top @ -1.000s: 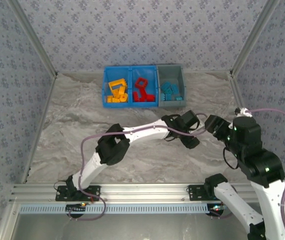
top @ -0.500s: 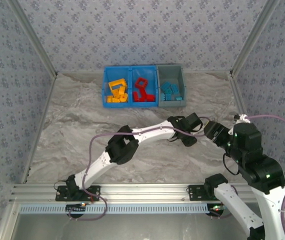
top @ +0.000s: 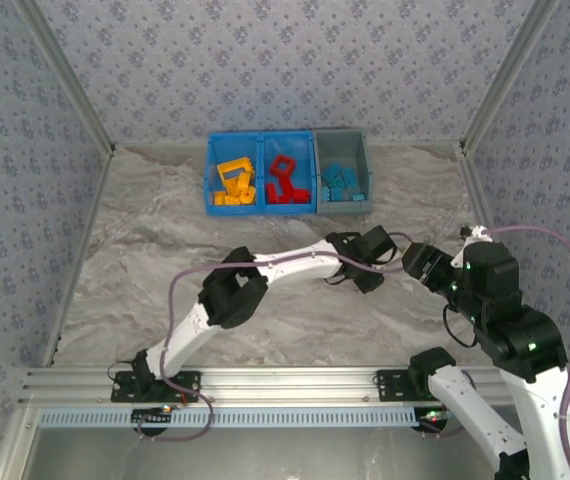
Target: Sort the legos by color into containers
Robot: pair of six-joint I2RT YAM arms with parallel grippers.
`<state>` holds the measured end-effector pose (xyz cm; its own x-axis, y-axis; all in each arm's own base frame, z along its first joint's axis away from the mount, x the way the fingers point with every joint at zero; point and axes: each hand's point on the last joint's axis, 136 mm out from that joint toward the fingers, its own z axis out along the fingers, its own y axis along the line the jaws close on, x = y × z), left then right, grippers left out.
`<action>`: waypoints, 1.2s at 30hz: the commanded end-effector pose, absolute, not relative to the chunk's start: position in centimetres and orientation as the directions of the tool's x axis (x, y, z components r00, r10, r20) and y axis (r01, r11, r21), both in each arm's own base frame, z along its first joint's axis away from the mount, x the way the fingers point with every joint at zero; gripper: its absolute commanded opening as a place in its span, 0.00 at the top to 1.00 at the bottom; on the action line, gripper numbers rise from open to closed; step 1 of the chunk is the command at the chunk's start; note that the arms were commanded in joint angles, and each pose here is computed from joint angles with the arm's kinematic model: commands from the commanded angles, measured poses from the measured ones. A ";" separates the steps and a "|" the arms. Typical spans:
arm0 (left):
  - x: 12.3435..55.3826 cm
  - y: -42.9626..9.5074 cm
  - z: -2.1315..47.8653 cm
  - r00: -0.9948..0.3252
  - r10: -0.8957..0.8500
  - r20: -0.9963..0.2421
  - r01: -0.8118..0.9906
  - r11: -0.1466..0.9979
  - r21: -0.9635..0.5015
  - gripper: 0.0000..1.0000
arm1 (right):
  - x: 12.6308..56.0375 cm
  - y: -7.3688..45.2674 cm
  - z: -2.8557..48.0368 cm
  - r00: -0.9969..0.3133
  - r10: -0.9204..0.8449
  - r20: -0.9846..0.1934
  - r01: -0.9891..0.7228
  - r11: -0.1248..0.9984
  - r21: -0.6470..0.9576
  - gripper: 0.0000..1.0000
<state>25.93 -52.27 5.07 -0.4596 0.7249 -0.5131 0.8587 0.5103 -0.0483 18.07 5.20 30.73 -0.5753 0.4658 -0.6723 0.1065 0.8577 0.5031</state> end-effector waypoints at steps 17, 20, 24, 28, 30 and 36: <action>40.3 -33.3 17.5 -0.719 0.221 -0.659 0.451 0.870 -0.200 0.70 | 25.8 19.6 24.2 -0.677 -0.099 -0.729 -0.314 0.935 0.164 0.32; 43.7 -32.7 17.2 -0.739 0.172 -0.651 0.398 0.891 -0.217 0.70 | 27.9 20.7 24.1 -0.668 -0.072 -0.741 -0.269 0.951 0.150 0.32; 47.9 -32.8 15.8 -0.775 0.117 -0.621 0.347 0.900 -0.264 0.69 | 31.0 21.2 25.3 -0.639 0.000 -0.769 -0.166 0.976 0.138 0.34; 51.0 -33.9 14.7 -0.791 0.083 -0.606 0.319 0.901 -0.295 0.69 | 33.5 22.6 25.0 -0.639 0.013 -0.769 -0.151 0.978 0.142 0.34; 52.2 -34.1 14.0 -0.800 0.059 -0.597 0.298 0.902 -0.311 0.68 | 34.4 23.4 24.9 -0.638 0.016 -0.770 -0.156 0.976 0.149 0.34; 54.4 -35.2 11.9 -0.827 -0.006 -0.563 0.252 0.891 -0.379 0.67 | 36.3 24.9 24.4 -0.654 0.025 -0.756 -0.135 0.979 0.150 0.34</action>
